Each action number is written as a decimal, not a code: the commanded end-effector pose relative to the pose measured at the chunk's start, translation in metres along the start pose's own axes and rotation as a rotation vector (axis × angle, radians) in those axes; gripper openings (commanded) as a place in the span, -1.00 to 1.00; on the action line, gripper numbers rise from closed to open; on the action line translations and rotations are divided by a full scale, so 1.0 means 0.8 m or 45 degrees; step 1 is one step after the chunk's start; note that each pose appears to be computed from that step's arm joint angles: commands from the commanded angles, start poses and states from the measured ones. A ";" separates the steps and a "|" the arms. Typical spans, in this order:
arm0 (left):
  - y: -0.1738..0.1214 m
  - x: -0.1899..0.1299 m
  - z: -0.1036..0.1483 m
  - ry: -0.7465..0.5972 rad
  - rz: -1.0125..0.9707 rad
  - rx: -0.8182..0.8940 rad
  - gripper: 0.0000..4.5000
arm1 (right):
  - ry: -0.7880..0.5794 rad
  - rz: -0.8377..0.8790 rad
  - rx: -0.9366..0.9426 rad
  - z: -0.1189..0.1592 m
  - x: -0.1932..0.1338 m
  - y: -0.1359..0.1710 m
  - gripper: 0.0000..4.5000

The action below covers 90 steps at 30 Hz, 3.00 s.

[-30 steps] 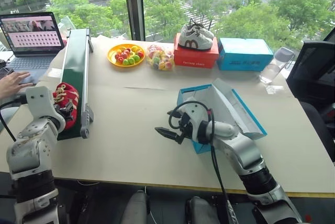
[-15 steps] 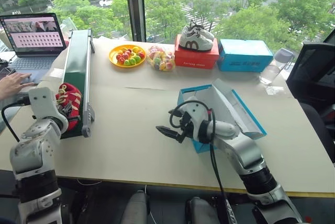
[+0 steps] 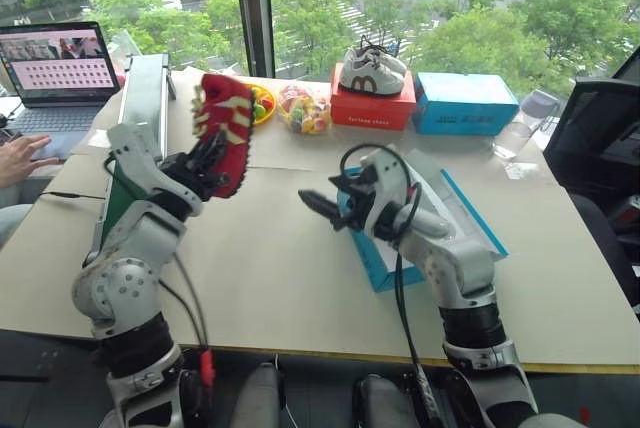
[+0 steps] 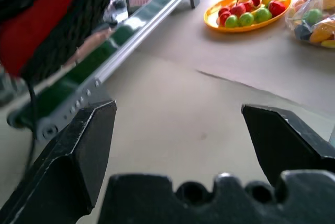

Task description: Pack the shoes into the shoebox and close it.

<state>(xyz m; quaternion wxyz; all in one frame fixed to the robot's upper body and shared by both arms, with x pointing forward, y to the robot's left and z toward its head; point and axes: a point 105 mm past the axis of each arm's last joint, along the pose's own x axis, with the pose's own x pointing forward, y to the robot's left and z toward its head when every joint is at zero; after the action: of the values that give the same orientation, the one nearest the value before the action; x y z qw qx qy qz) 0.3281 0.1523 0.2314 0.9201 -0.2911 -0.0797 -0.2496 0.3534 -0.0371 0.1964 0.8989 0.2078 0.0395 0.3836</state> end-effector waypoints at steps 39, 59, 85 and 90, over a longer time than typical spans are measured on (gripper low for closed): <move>-0.064 0.034 -0.073 0.215 -0.249 0.069 -0.45 | -0.085 0.127 0.379 0.042 0.000 0.046 -0.55; -0.065 -0.019 -0.118 0.483 -0.432 0.316 0.26 | 0.354 -0.307 -0.197 0.086 -0.047 -0.113 -0.55; -0.068 -0.023 -0.116 0.456 -0.410 0.310 0.29 | 0.640 -0.444 -0.650 0.054 -0.011 -0.184 0.65; -0.059 -0.023 -0.110 0.446 -0.378 0.330 0.29 | 0.486 -0.383 -0.787 0.101 0.003 -0.143 0.65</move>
<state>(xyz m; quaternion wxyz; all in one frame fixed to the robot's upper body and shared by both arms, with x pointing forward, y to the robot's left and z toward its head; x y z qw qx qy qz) 0.2902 0.0717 0.1666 0.9011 -0.1129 0.0312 -0.4175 0.4521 -0.1397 0.1807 0.9345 -0.1454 0.1783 0.2717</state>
